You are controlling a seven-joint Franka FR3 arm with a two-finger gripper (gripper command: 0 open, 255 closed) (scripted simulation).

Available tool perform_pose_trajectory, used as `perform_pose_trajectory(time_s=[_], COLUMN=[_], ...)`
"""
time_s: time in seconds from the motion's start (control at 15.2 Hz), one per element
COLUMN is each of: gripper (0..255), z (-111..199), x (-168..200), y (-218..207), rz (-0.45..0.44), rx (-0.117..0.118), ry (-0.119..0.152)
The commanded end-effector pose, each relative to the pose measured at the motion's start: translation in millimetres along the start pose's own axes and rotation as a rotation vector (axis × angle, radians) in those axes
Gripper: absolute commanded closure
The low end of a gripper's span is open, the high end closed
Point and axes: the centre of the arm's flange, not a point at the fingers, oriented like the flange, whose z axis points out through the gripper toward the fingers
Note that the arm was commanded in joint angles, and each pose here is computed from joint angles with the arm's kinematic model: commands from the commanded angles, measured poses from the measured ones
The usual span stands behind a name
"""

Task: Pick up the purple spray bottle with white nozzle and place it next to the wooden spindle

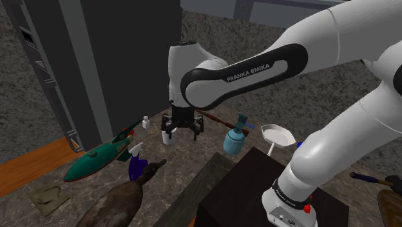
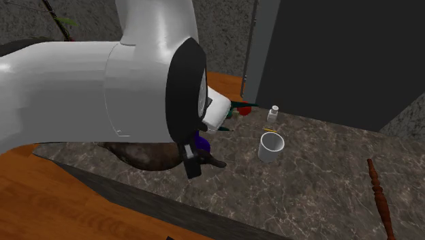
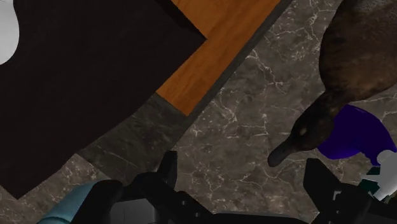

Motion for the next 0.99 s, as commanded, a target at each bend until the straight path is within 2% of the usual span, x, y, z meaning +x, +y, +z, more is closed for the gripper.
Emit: perform_pose_trajectory(time_s=[0.0,0.92], gripper=[0,0], z=[13.5,96.0], x=[-1.1,31.3], y=[-22.4,-179.7], rz=[0.057,0.416], rx=[0.006,0.031], ry=[0.001,0.020])
